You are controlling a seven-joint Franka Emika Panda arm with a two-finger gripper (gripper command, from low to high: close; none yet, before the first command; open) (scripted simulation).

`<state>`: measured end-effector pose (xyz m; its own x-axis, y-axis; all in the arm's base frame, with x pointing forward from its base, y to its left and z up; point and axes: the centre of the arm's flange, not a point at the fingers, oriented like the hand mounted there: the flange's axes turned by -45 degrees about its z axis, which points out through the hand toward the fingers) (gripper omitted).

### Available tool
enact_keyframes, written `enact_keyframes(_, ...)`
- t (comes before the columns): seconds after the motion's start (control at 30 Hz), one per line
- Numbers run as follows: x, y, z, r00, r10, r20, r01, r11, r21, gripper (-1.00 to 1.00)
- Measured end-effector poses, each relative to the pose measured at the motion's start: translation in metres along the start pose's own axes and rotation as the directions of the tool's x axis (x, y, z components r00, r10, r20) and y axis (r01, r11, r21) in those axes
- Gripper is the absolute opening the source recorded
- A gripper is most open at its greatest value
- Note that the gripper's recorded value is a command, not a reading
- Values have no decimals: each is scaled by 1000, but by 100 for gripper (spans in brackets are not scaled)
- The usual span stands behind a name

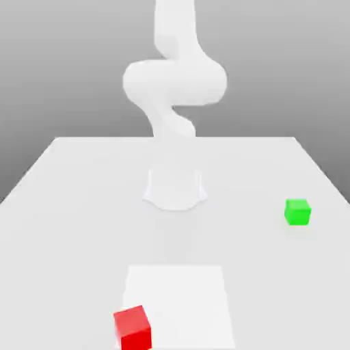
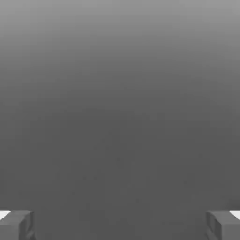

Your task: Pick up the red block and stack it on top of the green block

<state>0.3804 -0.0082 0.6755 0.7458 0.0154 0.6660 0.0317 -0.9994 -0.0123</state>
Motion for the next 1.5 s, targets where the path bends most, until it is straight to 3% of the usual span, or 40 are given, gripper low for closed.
enact_keyframes(0.33,-39,27,192,955,-125,269,100,989,105,0)
enact_keyframes(0.7,-156,53,359,810,-269,521,201,962,184,0)
enact_keyframes(0.87,-223,68,411,716,-330,615,253,944,212,0)
enact_keyframes(1.0,-261,71,451,700,-341,628,263,940,217,0)
enact_keyframes(1.03,-270,72,459,699,-340,629,262,940,217,-100)
enact_keyframes(1.27,-272,72,461,698,-340,630,262,940,218,-100)
enact_keyframes(1.4,-241,71,428,698,-341,630,262,940,218,-100)
enact_keyframes(1.5,-237,10,411,661,-467,588,337,884,323,-100)
